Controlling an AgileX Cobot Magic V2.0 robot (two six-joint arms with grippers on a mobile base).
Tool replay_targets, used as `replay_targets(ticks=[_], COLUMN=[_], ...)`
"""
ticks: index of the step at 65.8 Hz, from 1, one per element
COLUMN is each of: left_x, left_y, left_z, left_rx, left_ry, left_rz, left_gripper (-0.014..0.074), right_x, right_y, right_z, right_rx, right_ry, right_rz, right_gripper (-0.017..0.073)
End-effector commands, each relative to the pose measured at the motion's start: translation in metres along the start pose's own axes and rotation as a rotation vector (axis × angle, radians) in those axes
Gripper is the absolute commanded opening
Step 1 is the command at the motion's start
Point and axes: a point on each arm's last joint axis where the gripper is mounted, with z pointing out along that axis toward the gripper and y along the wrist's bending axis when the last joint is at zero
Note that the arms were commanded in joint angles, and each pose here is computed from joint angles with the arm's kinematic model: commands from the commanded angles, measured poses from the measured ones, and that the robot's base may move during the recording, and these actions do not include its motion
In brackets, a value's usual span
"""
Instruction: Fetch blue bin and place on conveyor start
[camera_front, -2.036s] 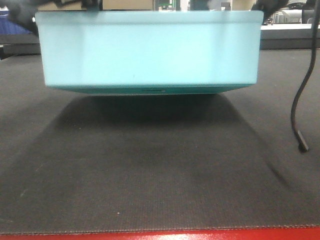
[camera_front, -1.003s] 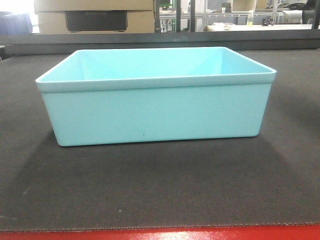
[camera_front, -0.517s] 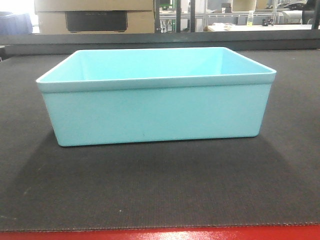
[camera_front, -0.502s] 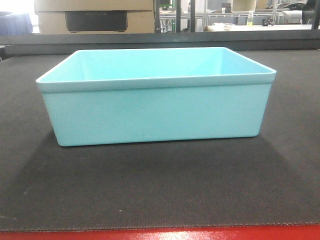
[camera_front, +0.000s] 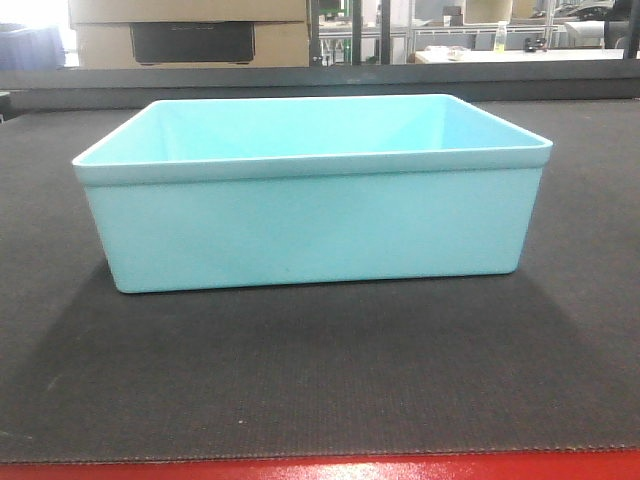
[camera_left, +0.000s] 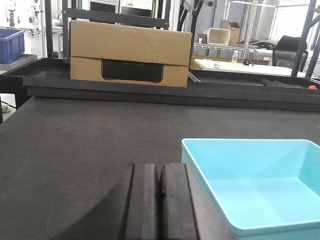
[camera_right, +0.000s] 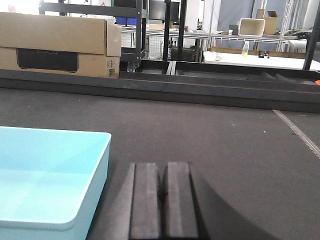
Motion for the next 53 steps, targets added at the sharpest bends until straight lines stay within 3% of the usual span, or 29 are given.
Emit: replay_targets(ticks=[1,34,41,43,48,53], left_x=[-0.002,-0.002,0.001,0.002,0.005,0.011], left_y=[0.000,0.000,-0.001,-0.002,-0.001,0.001], left_z=[-0.001,-0.001,-0.002,-0.003,-0.005,-0.007], left_rx=[0.004,0.004,0.014,0.013,-0.016,-0.054], left_ry=[-0.027,-0.027,-0.009,-0.009,-0.014,-0.045], left_rz=[0.002,0.002,-0.042,-0.034,0.069,0.071], left_gripper=[-0.0111,-0.0111,-0.0111,-0.0111,-0.0111,-0.0111], right_x=[-0.002,-0.002,-0.002,-0.002,-0.002,-0.002], right_y=[0.000,0.000,0.000,0.000,0.000,0.000], right_z=[-0.001,-0.001,-0.001,-0.001,-0.001,-0.001], right_rx=[0.003,0.003,0.003,0.003,0.003,0.003], right_ry=[-0.025,-0.025,-0.025,-0.025,-0.025,-0.025], right_rz=[-0.009,-0.009,-0.009,-0.009,-0.009,-0.009], right_gripper=[-0.0162,-0.0162,-0.0162,-0.0162,-0.0162,-0.0162])
